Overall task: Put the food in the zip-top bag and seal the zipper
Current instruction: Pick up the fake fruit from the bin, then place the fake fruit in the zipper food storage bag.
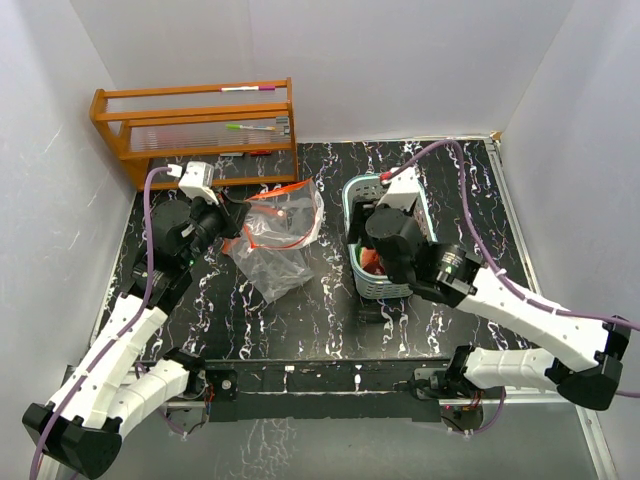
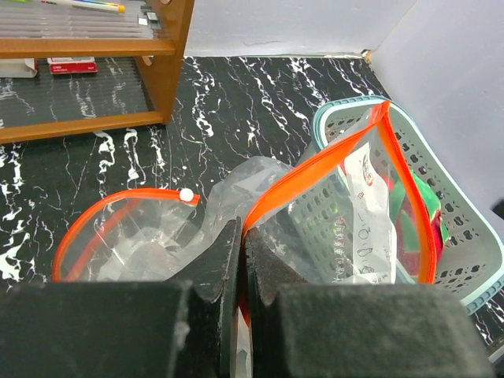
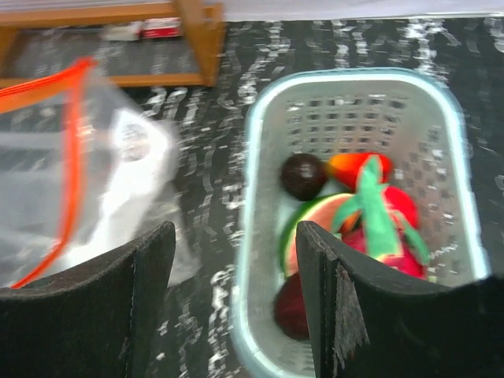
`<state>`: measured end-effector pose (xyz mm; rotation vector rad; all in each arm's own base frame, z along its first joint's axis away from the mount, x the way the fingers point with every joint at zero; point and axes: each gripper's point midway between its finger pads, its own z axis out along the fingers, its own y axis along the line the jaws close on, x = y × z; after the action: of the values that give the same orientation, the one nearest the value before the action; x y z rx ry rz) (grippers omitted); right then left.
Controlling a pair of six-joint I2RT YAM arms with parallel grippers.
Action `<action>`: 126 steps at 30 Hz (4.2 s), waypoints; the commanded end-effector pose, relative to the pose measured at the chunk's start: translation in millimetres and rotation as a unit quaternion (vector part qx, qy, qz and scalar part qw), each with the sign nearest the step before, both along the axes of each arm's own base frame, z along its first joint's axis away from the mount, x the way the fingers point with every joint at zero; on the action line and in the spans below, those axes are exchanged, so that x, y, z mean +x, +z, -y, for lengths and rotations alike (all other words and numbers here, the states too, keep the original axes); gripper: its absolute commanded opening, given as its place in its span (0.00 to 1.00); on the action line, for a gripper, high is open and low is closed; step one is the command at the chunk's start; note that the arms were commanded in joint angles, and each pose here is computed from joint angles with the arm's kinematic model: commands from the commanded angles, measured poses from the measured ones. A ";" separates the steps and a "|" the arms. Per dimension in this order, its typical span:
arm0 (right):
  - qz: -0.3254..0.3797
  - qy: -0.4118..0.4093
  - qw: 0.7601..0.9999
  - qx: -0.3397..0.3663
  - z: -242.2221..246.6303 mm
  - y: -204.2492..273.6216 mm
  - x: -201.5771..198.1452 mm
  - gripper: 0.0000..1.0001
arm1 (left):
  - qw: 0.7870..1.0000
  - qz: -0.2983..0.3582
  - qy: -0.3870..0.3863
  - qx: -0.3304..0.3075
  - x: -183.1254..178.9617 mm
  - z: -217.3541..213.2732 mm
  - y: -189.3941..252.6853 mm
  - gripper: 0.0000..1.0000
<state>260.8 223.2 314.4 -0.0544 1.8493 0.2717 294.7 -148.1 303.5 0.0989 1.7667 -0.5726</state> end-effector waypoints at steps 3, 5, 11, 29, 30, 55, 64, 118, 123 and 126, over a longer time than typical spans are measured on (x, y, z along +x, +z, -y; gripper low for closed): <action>-0.096 -0.146 0.984 -0.043 84.9 -58.1 43.9 0.64 | 0.999 0.020 -0.013 -0.022 -2.0 4.4 18.2 0.00; -0.113 -0.149 0.981 -0.048 96.9 -72.5 53.7 0.64 | 0.999 0.022 -0.014 -0.024 -2.9 4.5 20.4 0.00; -0.125 -0.139 0.980 -0.070 102.8 -86.9 71.8 0.65 | 0.999 0.019 -0.018 -0.028 -3.7 6.3 19.3 0.00; -0.195 -0.114 0.969 -0.100 100.9 -159.0 87.4 0.65 | 0.999 0.015 -0.023 -0.034 -9.0 6.8 17.5 0.00; -0.194 -0.116 0.969 -0.102 102.1 -160.2 87.2 0.64 | 0.999 0.015 -0.023 -0.034 -9.2 6.9 17.5 0.00; 0.032 -0.005 0.999 0.018 90.1 20.5 55.8 0.08 | 0.999 -0.003 -0.026 -0.038 -4.9 11.6 13.0 0.00; 0.199 0.175 0.955 0.130 43.4 134.0 9.0 0.08 | 0.998 -0.025 -0.047 -0.042 -2.9 21.9 13.8 0.00; 0.397 -0.025 0.917 0.019 -88.3 100.9 -7.9 0.08 | 0.971 -0.140 -0.162 -0.109 -31.4 65.3 44.6 0.00; 0.366 0.050 0.928 0.042 -111.9 95.0 -10.3 0.08 | 0.971 -0.143 -0.158 -0.111 -26.1 66.7 38.3 0.00; 0.350 0.096 0.931 0.040 -133.8 91.6 -10.3 0.08 | 0.966 -0.147 -0.169 -0.128 -24.6 73.1 36.8 0.00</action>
<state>258.7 338.0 381.4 -0.2192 1.1281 0.2237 271.8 -212.0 329.4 0.1313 2.0024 -1.0247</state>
